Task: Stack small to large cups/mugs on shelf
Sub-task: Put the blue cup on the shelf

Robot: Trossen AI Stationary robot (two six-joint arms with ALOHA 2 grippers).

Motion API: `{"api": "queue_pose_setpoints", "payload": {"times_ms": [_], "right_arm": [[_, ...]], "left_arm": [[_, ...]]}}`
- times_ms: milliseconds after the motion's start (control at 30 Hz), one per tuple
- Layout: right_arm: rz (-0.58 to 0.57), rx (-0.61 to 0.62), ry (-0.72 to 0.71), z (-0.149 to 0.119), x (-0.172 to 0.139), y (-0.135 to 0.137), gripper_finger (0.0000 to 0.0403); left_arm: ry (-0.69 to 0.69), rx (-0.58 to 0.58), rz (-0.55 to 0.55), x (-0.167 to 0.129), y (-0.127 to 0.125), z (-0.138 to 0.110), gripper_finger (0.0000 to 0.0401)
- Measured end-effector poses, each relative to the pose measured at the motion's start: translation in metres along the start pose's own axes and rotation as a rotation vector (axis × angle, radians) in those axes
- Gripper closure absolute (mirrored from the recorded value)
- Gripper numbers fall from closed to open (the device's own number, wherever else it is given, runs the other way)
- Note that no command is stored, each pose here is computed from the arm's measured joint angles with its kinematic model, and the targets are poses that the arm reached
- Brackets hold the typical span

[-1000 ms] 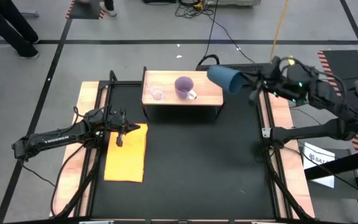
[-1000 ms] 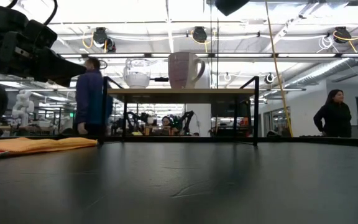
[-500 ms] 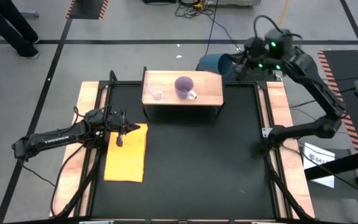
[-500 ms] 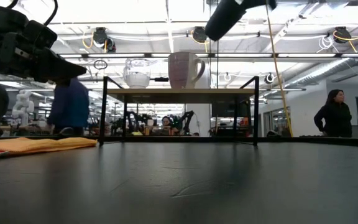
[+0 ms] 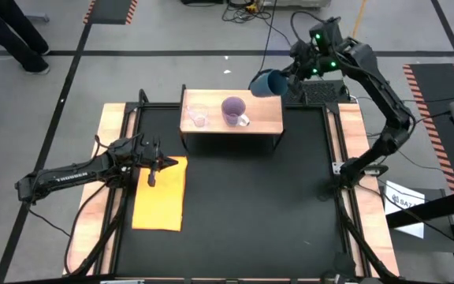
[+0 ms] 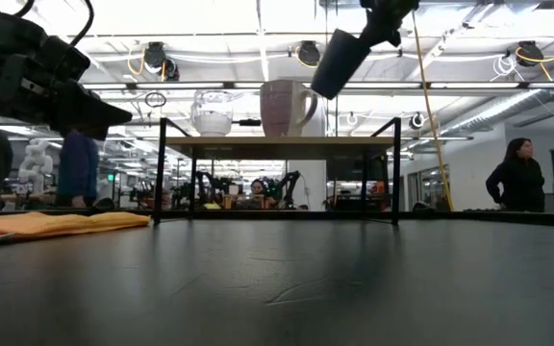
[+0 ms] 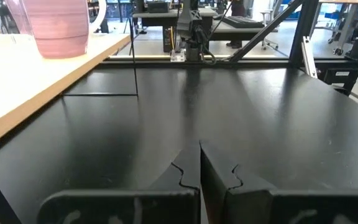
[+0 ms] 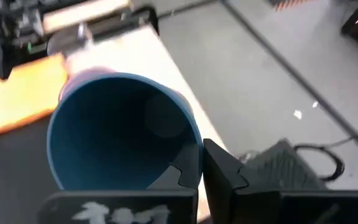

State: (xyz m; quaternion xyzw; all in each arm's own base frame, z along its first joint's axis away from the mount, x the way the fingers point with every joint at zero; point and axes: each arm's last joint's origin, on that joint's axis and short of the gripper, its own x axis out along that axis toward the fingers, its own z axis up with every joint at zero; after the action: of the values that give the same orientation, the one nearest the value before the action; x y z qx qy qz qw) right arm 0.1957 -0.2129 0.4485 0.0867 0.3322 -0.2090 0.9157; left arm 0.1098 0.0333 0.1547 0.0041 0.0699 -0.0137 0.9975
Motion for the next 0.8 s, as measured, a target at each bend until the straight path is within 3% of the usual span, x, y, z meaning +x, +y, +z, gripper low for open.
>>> {"api": "queue_pose_setpoints", "payload": {"times_ms": [500,800], "right_arm": [[0.020,0.035,0.193,0.018,0.010,-0.010,0.0403],[0.035,0.044,0.307,0.014,0.027,-0.013,0.0403]], "left_arm": [[0.007,0.012,0.000,0.000,0.000,-0.001,0.0400],[0.019,0.006,-0.001,0.000,0.000,-0.002,0.0400]]}}
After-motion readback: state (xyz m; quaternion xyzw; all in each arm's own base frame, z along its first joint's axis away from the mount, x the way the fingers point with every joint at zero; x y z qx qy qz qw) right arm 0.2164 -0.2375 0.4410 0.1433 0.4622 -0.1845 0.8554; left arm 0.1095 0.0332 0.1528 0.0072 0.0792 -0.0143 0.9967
